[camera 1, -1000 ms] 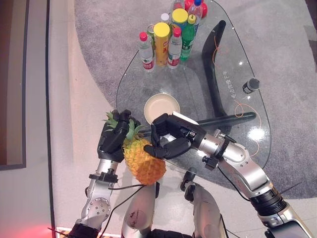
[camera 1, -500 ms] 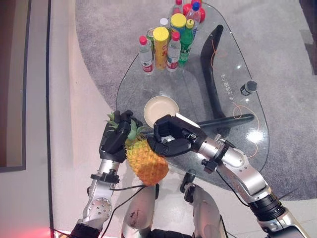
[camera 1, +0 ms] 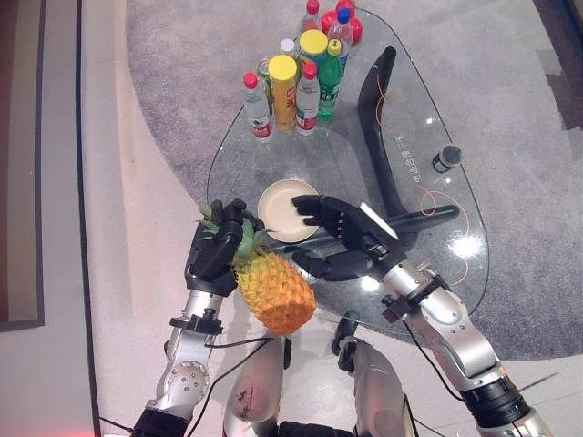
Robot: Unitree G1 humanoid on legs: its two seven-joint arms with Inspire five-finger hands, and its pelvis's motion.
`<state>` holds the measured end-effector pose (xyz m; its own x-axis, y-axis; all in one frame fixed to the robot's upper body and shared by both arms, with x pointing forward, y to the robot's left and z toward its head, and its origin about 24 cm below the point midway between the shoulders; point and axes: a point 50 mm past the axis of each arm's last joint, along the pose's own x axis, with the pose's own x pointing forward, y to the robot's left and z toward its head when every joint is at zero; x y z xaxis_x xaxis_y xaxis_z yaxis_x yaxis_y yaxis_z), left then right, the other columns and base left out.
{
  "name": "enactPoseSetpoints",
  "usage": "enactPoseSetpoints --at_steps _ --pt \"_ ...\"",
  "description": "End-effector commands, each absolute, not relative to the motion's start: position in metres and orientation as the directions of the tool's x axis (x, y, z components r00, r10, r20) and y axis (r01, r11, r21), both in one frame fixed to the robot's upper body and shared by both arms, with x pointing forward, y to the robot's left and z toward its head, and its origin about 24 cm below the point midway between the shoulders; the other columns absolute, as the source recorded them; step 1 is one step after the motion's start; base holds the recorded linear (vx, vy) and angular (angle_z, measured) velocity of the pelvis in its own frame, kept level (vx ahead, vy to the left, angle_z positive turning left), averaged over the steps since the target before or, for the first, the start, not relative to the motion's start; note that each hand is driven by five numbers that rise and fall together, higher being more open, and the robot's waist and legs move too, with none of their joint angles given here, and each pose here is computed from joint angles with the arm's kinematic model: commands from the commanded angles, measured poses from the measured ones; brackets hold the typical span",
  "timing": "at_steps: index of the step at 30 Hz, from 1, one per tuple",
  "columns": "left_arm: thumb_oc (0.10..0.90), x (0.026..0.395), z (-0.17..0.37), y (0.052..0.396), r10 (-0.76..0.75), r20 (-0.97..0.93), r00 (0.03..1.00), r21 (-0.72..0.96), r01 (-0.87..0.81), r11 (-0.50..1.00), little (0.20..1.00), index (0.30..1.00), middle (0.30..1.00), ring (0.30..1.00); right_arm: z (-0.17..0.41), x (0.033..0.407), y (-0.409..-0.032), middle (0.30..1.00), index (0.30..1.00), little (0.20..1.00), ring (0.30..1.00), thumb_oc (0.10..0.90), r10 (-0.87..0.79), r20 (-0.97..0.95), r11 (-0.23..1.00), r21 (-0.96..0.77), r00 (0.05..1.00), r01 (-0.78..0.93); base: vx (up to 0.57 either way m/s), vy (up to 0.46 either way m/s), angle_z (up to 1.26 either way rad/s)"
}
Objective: Pick up the fruit to the plate
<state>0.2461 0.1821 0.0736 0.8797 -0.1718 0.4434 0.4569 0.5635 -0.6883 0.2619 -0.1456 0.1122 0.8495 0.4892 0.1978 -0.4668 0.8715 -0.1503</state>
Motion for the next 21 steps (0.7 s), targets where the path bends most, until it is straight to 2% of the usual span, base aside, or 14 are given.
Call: enactPoseSetpoints --at_steps 1,12,17,21 --pt "0.1 0.238 0.142 0.177 -0.161 0.752 0.64 -0.49 0.705 0.512 0.2 0.3 0.3 0.3 0.168 0.25 -0.146 0.9 0.9 0.9 0.9 0.8 0.477 0.482 0.878 -0.227 0.735 -0.421 0.03 0.011 -0.01" --pt "0.1 0.235 0.136 0.185 -0.165 0.73 0.663 -0.483 0.672 0.562 0.2 0.3 0.3 0.3 0.157 0.248 -0.165 0.9 0.9 0.9 0.9 0.8 0.363 0.471 0.932 -0.163 0.804 -0.325 0.03 0.003 0.0" --pt "0.1 0.233 0.139 0.196 -0.136 0.703 0.698 -0.362 0.517 0.776 0.2 0.3 0.3 0.3 0.141 0.248 -0.17 0.9 0.9 0.9 0.9 0.8 0.355 0.382 0.935 -0.144 0.853 -0.325 0.05 0.018 0.0" --pt "0.1 0.233 0.141 0.204 -0.106 0.689 0.717 -0.268 0.388 0.882 0.2 0.3 0.3 0.3 0.124 0.247 -0.171 0.9 0.9 0.9 0.9 0.8 0.36 0.296 0.933 -0.117 0.885 -0.34 0.06 0.027 0.0"
